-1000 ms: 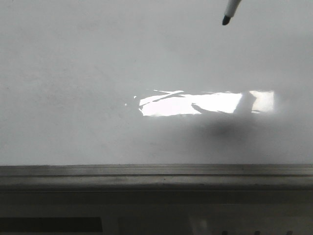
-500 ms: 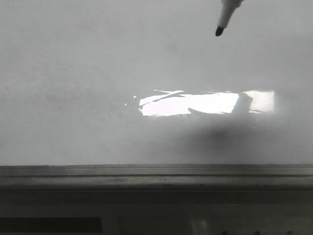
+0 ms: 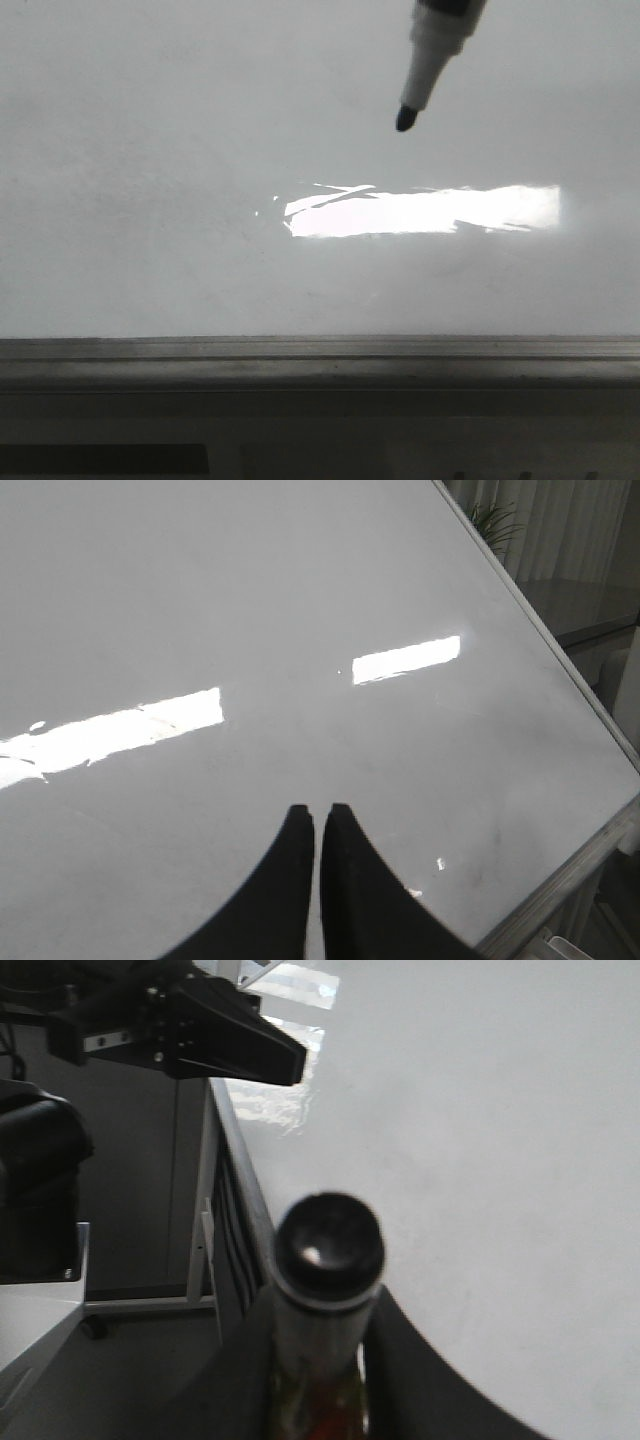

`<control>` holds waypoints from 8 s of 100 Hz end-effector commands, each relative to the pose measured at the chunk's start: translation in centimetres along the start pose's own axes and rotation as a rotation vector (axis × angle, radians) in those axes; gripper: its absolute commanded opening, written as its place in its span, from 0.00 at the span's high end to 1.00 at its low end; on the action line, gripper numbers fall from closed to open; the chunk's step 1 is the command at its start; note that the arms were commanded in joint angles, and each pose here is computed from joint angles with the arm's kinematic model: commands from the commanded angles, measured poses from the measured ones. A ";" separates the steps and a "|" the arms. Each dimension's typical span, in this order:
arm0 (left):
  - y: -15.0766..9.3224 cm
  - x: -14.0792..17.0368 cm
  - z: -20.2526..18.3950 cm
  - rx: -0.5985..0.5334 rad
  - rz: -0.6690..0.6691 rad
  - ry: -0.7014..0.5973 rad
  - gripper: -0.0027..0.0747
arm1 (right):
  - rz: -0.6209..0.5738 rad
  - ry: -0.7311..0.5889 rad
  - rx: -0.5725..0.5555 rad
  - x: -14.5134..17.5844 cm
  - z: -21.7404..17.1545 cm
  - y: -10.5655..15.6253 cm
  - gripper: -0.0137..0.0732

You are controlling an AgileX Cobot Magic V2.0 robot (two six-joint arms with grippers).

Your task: Write number 6 on whiteboard

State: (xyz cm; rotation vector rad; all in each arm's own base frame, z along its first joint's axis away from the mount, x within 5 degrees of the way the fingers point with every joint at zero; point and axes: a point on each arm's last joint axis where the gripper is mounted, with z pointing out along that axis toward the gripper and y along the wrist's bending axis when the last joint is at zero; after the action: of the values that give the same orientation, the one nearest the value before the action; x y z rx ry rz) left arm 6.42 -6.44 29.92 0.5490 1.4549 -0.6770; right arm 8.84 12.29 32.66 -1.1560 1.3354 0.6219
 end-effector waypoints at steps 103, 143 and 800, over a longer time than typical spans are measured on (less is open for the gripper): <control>-0.4 -0.9 0.0 0.041 -0.059 -0.028 0.99 | -0.114 -0.245 0.261 -1.1 -0.3 -0.6 0.91; -0.4 -0.9 0.0 0.041 -0.059 -0.028 0.99 | -0.250 -0.207 0.453 -0.5 -0.7 -3.4 0.91; -5.6 1.8 13.4 0.735 -0.044 0.239 0.99 | 0.203 0.109 0.028 -3.3 2.9 1.2 0.53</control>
State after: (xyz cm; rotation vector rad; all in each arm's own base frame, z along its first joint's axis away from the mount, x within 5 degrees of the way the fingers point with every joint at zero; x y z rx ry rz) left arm 11.66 -19.80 27.33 1.3239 1.4471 -1.1436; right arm 8.30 16.03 33.28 -1.0977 1.6524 0.6572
